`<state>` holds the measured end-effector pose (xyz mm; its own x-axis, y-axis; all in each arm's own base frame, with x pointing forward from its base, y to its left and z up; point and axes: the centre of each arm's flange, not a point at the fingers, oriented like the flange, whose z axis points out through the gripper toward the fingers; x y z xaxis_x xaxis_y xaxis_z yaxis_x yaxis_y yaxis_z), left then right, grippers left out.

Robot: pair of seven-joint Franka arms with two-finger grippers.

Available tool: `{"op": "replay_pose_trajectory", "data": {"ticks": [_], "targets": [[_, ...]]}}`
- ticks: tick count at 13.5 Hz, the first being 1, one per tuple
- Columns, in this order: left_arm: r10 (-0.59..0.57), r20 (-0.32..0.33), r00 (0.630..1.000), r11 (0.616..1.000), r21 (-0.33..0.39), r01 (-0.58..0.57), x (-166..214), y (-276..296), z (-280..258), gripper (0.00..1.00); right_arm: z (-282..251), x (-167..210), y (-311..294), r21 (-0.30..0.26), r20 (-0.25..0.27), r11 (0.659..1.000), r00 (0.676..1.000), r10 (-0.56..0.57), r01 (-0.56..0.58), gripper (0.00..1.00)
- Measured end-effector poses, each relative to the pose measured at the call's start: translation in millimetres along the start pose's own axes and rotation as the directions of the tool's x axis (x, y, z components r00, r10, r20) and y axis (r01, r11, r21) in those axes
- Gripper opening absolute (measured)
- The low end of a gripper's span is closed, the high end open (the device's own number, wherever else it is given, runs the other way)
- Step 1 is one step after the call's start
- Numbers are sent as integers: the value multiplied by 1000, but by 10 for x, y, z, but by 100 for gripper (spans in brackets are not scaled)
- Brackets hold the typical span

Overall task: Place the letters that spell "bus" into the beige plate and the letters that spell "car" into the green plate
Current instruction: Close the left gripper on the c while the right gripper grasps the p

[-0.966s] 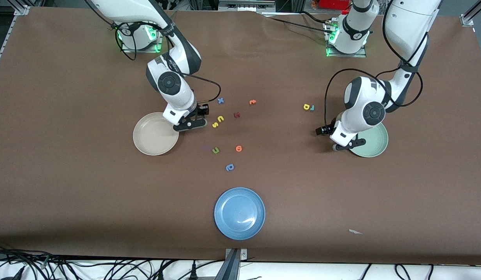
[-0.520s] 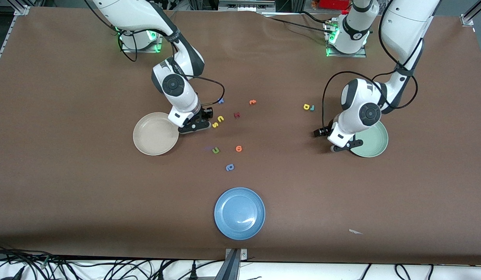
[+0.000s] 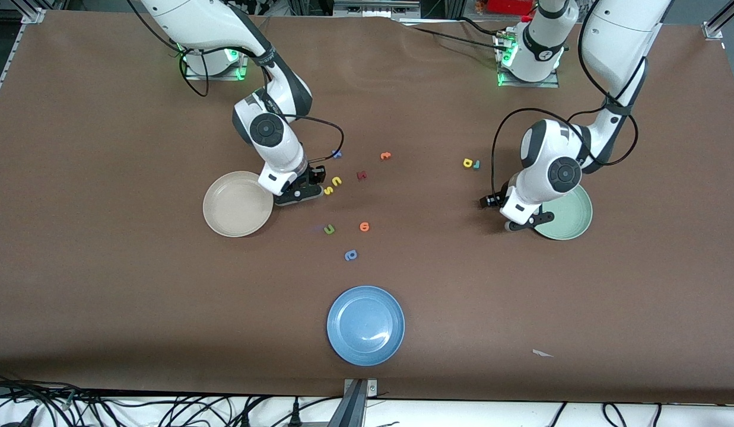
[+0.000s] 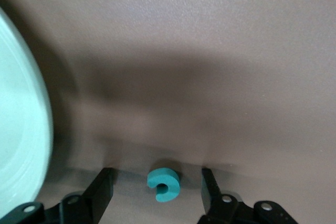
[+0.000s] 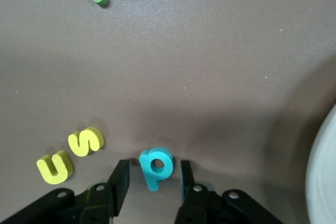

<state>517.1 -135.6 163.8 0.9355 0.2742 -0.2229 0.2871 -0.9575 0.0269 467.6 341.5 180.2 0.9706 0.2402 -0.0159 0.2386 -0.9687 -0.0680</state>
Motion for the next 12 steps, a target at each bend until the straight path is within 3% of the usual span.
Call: {"op": "replay_pose_trajectory", "data": {"ticks": [2, 4, 7, 8, 9, 10, 12], "targets": [[2, 3, 1000, 1000, 0, -2, -17, 23, 2, 72, 1, -1, -3, -7, -2, 1000, 1000, -12, 12, 47], [2, 3, 1000, 1000, 0, -2, -20, 27, -22, 57, 16, -6, -3, -13, -2, 1000, 1000, -22, 22, 45], [1, 3, 1000, 1000, 1, -1, -22, 26, -31, 52, 45, -14, -5, -16, 1, 1000, 1000, -27, 27, 43], [0, 4, 1000, 1000, 1, 0, -21, 22, -39, 46, 44, -15, -10, -16, 0, 999, 1000, -29, 29, 41], [0, 4, 1000, 1000, 1, 0, -21, 21, -50, 33, 42, -14, -14, -18, -2, 999, 999, -33, 33, 38], [1, 6, 1000, 1000, 2, -1, -25, 22, -56, 26, 38, -11, -17, -20, -4, 999, 999, -38, 38, 29], [1, 6, 1000, 1000, 2, -1, -26, 23, -55, 26, 38, -15, -27, -26, -6, 998, 999, -50, 50, 28]]}}
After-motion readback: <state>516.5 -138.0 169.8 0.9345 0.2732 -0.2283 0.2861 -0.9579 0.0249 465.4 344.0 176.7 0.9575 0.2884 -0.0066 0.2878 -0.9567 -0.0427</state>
